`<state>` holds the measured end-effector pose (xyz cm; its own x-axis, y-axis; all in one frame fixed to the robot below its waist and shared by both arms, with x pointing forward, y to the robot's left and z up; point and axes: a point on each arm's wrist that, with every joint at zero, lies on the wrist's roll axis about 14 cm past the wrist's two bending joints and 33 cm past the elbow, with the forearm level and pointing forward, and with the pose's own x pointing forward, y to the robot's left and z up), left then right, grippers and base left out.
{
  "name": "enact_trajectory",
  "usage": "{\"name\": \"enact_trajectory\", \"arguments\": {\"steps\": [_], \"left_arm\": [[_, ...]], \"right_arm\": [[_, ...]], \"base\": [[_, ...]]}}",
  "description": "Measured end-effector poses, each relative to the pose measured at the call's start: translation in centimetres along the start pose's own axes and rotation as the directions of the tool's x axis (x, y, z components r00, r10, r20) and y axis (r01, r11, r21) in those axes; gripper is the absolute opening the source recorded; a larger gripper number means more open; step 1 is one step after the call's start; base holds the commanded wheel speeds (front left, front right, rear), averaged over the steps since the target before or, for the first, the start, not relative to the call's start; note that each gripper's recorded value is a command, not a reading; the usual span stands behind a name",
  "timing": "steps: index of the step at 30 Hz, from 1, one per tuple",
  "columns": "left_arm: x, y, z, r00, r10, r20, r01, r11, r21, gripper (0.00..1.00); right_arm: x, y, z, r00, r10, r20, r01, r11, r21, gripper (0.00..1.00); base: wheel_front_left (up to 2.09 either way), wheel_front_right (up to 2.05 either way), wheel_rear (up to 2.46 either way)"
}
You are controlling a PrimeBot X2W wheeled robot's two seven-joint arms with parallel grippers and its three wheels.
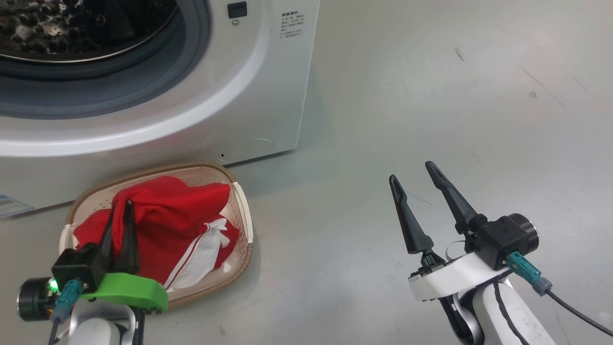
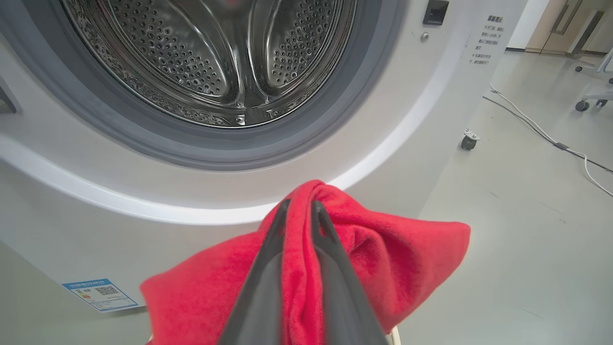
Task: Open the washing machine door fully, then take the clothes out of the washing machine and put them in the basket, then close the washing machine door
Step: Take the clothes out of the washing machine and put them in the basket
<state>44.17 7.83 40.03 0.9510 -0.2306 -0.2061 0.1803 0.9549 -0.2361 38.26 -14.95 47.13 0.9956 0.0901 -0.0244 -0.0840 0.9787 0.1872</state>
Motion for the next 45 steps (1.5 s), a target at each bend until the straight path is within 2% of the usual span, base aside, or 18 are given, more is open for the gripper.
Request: {"name": "enact_trajectory", "arguments": {"steps": [9,13,26,38,40,41,42,43,44,45], "left_arm": [[4.3,0.5,-4.0,0.996,-0.022,-0.091,0.022,1.000,-0.004,0.00],[5.4,1.5,-7.1,0.985,-0.020,-0.174,0.021,1.000,0.007,0.00],[7.5,3.0,-17.1,0.901,0.011,-0.433,-0.040,0.998,-0.057,0.00],[7.9,4.0,-23.1,0.837,0.027,-0.546,-0.095,0.991,-0.096,0.01],[7.9,4.0,-23.6,0.833,0.024,-0.553,-0.094,0.991,-0.099,0.05],[7.9,4.0,-23.6,0.834,0.020,-0.551,-0.093,0.990,-0.105,0.13],[7.9,4.0,-23.7,0.833,0.018,-0.553,-0.092,0.990,-0.106,0.26],[7.9,4.0,-23.6,0.834,0.020,-0.552,-0.095,0.990,-0.107,0.44],[8.0,4.0,-23.4,0.839,0.025,-0.544,-0.100,0.989,-0.110,0.76],[8.1,3.9,-23.2,0.842,0.026,-0.539,-0.106,0.987,-0.117,1.00]], "right_arm": [[1.3,-1.0,-1.9,0.999,-0.017,-0.051,0.017,1.000,-0.002,1.00],[2.0,-1.4,-2.7,0.997,-0.025,-0.072,0.025,1.000,-0.005,1.00],[5.5,-2.6,-5.0,0.995,-0.025,-0.100,0.024,1.000,-0.011,1.00],[7.2,-3.9,-7.9,0.987,-0.045,-0.151,0.045,0.999,-0.006,1.00],[7.4,-4.0,-8.1,0.987,-0.045,-0.155,0.045,0.999,-0.005,1.00],[7.5,-4.0,-8.1,0.987,-0.044,-0.154,0.044,0.999,-0.006,1.00],[7.7,-4.0,-8.1,0.988,-0.043,-0.151,0.042,0.999,-0.007,1.00],[7.7,-4.0,-8.0,0.988,-0.044,-0.149,0.043,0.999,-0.007,1.00],[7.7,-4.0,-8.0,0.988,-0.043,-0.148,0.043,0.999,-0.007,1.00],[7.7,-4.0,-8.0,0.988,-0.043,-0.148,0.042,0.999,-0.006,1.00]], "base": [[0.00,0.00,0.00],[0.00,0.00,0.00],[0.00,0.00,0.00],[0.00,0.00,0.00],[0.00,0.00,0.00],[0.00,0.00,0.00],[0.00,0.00,0.00],[0.00,0.00,0.00],[0.00,0.00,0.00],[0.00,0.00,0.00]]}}
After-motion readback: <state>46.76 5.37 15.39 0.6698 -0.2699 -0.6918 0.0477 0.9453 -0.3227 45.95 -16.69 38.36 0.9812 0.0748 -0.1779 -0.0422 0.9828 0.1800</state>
